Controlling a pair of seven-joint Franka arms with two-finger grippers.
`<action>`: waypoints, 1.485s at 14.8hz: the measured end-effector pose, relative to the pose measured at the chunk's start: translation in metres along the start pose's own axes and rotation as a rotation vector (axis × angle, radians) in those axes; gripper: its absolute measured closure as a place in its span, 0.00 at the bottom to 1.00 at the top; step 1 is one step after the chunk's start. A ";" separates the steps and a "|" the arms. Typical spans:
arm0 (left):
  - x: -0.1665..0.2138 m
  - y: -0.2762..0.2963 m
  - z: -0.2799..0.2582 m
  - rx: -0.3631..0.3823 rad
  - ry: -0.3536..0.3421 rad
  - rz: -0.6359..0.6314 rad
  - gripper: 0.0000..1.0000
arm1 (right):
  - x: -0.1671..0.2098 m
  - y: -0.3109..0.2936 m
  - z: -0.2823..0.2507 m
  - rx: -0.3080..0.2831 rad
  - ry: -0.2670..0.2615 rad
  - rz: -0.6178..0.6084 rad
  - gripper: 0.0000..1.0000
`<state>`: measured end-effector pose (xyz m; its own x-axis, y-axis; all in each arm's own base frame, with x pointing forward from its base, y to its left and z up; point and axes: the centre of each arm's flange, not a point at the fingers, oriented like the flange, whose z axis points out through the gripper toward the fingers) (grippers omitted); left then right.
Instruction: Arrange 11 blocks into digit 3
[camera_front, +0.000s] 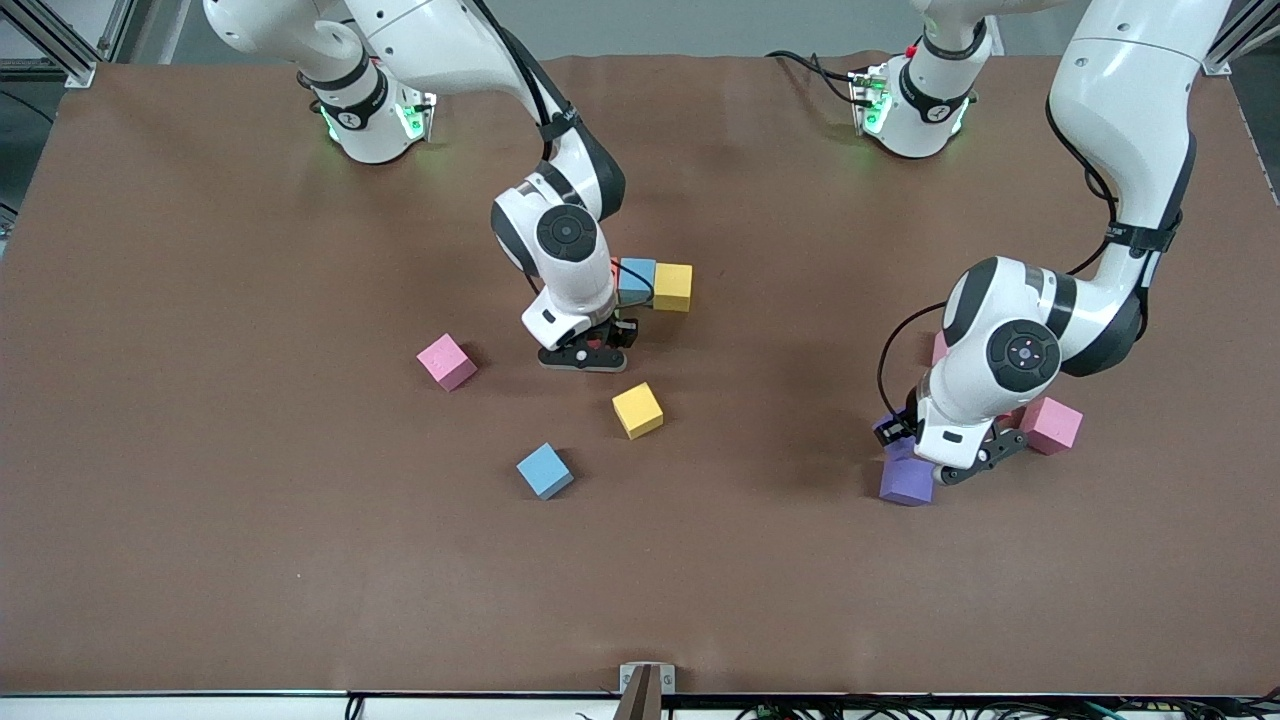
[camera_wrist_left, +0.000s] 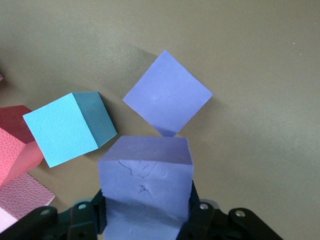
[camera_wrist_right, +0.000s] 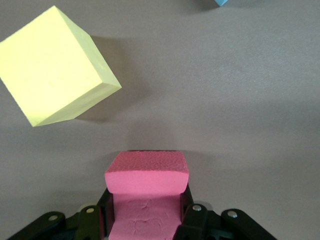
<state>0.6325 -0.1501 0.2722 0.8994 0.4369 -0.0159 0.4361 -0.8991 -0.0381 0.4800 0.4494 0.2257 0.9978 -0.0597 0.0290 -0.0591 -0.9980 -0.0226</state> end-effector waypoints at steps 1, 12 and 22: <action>0.000 0.000 0.000 0.000 0.000 0.000 0.41 | -0.001 -0.001 0.000 0.000 0.000 -0.002 0.47; 0.000 0.000 0.000 0.000 0.000 0.000 0.41 | -0.004 -0.002 -0.004 -0.008 -0.014 -0.005 0.47; 0.000 0.000 0.000 0.000 0.000 0.000 0.41 | 0.003 0.005 -0.004 -0.011 -0.011 -0.010 0.47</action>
<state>0.6325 -0.1501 0.2722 0.8994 0.4369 -0.0159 0.4361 -0.8991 -0.0381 0.4821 0.4446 0.2294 0.9986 -0.0497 0.0183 -0.0495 -0.9987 -0.0115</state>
